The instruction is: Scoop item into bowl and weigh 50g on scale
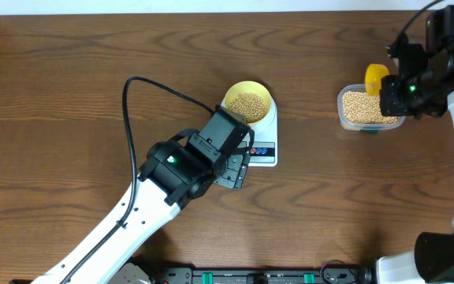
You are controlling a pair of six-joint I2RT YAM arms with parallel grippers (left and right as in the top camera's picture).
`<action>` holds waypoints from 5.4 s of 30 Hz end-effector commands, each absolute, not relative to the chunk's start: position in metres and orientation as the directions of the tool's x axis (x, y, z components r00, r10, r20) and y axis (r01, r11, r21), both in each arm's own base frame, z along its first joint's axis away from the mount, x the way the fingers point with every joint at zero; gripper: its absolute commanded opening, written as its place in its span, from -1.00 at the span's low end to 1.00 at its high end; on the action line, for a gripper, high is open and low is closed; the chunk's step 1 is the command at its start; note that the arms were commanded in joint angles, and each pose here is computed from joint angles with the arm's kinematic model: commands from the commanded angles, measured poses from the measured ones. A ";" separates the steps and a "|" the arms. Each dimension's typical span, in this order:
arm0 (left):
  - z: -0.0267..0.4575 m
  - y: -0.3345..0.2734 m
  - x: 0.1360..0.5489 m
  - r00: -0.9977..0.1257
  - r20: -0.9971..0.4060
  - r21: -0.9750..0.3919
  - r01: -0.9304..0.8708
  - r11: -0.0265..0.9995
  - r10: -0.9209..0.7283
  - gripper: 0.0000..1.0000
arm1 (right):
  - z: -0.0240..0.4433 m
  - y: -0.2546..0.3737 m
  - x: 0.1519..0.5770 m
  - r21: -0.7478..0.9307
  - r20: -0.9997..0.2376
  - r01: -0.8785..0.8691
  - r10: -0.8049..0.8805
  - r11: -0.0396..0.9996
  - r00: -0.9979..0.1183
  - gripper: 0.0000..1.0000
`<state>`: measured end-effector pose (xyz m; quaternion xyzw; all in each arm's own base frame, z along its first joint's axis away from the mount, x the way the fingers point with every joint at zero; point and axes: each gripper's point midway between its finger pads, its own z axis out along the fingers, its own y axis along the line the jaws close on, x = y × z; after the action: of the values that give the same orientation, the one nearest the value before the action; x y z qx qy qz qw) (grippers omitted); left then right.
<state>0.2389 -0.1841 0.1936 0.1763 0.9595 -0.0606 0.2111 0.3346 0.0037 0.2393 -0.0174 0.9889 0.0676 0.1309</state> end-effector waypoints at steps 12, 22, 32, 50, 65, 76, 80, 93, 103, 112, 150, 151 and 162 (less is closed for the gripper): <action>0.199 -0.186 0.242 -0.842 -0.438 -0.044 0.369 0.928 0.315 0.57 | 0.202 -0.026 0.327 0.109 -0.197 0.040 0.061 0.993 -0.979 -0.97; 0.199 -0.186 0.242 -0.842 -0.438 -0.044 0.369 0.928 0.315 0.57 | 0.172 -0.033 0.325 0.068 -0.163 0.086 0.096 0.994 -0.982 -0.97; 0.199 -0.186 0.242 -0.842 -0.438 -0.044 0.369 0.928 0.315 0.57 | 0.166 -0.027 0.344 -0.083 -0.223 0.052 0.033 0.995 -0.974 -0.98; 0.199 -0.186 0.242 -0.842 -0.438 -0.044 0.369 0.928 0.315 0.57 | 0.151 -0.028 0.342 -0.196 -0.200 0.049 0.009 0.979 -0.980 -0.97; 0.199 -0.186 0.242 -0.842 -0.438 -0.044 0.369 0.928 0.315 0.57 | 0.111 -0.018 0.339 -0.133 -0.193 0.062 0.035 0.989 -0.981 -0.98; 0.199 -0.186 0.242 -0.842 -0.438 -0.044 0.369 0.928 0.315 0.57 | 0.090 -0.018 0.340 -0.132 -0.197 0.070 0.043 0.989 -0.979 -0.98; 0.199 -0.186 0.242 -0.842 -0.438 -0.044 0.369 0.928 0.315 0.57 | 0.087 -0.019 0.343 -0.131 -0.209 0.073 0.044 0.989 -0.977 -0.98; 0.199 -0.186 0.242 -0.842 -0.438 -0.044 0.369 0.928 0.315 0.57 | 0.087 -0.018 0.345 -0.130 -0.219 0.073 0.043 0.989 -0.975 0.30; 0.199 -0.186 0.242 -0.842 -0.438 -0.044 0.369 0.928 0.315 0.57 | 0.098 -0.004 0.348 -0.064 -0.247 -0.005 -0.020 0.998 -0.969 0.61; 0.199 -0.186 0.242 -0.842 -0.438 -0.044 0.369 0.928 0.315 0.57 | 0.148 0.013 0.345 0.020 -0.379 -0.066 -0.053 0.998 -0.924 0.98; 0.199 -0.186 0.242 -0.842 -0.438 -0.044 0.369 0.928 0.315 0.57 | 0.263 -0.021 0.133 0.571 -0.740 0.318 0.643 0.757 -0.200 0.98; 0.199 -0.186 0.242 -0.842 -0.438 -0.044 0.369 0.928 0.315 0.57 | 0.255 -0.032 0.133 0.611 -0.712 0.369 0.690 0.700 -0.130 0.99; 0.199 -0.186 0.242 -0.842 -0.438 -0.044 0.369 0.928 0.315 0.57 | 0.208 -0.028 0.186 0.635 -0.722 0.308 0.686 0.708 -0.090 0.99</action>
<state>0.2388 -0.1846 0.1940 0.1765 0.9594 -0.0621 0.2110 0.1741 -0.0374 0.2149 0.3923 0.7009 0.1645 0.5725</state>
